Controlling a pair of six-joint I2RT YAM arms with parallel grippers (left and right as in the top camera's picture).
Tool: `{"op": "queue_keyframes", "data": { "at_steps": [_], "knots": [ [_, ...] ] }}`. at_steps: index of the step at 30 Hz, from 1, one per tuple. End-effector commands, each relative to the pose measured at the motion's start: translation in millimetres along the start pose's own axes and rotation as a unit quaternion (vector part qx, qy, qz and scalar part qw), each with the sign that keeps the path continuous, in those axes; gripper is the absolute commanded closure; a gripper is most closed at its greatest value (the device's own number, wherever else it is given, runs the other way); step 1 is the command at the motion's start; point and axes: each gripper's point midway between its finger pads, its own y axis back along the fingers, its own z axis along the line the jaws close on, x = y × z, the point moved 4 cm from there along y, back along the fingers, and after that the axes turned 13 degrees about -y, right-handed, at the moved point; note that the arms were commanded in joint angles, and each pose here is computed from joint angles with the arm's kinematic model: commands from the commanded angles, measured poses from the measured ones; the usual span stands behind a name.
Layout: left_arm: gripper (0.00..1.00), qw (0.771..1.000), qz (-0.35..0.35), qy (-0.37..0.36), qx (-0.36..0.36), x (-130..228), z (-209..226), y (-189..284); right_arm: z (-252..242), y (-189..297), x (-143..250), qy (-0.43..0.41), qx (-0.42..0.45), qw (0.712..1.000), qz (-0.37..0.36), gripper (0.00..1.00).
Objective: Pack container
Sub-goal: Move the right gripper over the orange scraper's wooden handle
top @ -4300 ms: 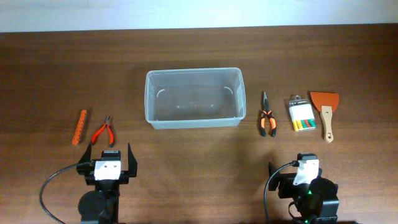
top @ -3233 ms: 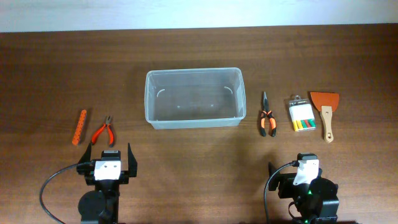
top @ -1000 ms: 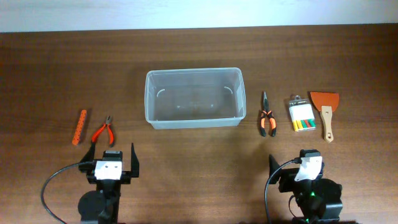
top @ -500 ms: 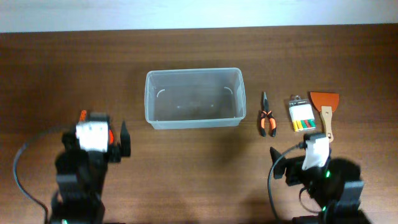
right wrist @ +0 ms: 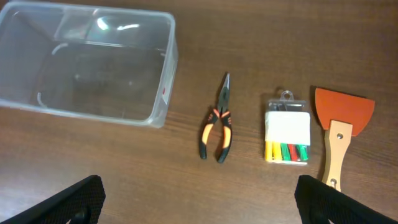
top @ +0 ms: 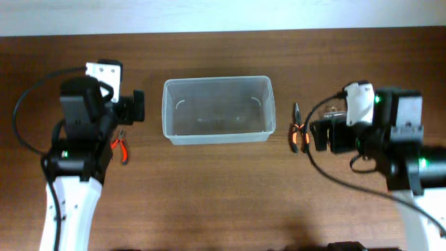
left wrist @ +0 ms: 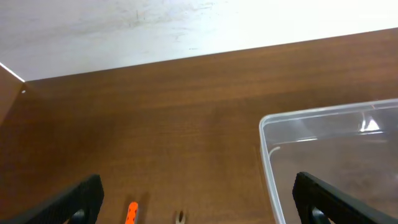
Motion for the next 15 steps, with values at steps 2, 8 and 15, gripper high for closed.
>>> {"op": "queue_keyframes", "data": {
  "at_steps": [2, 8, 15],
  "knots": [
    [0.01, 1.000, 0.015, 0.003, 0.000, -0.8, 0.8, -12.7, -30.5, -15.6, -18.7, -0.078, 0.042, 0.996, 0.012, 0.02],
    [0.01, 0.999, 0.031, 0.002, 0.005, 5.5, -2.0, -27.1, -101.7, -54.0, -16.6, -0.169, 0.101, 0.978, 0.064, 0.00],
    [0.01, 0.999, 0.048, 0.001, 0.012, 12.3, -5.5, -41.0, -170.7, -83.0, 0.8, -0.221, 0.164, 0.954, 0.116, 0.02]
  ]
}}
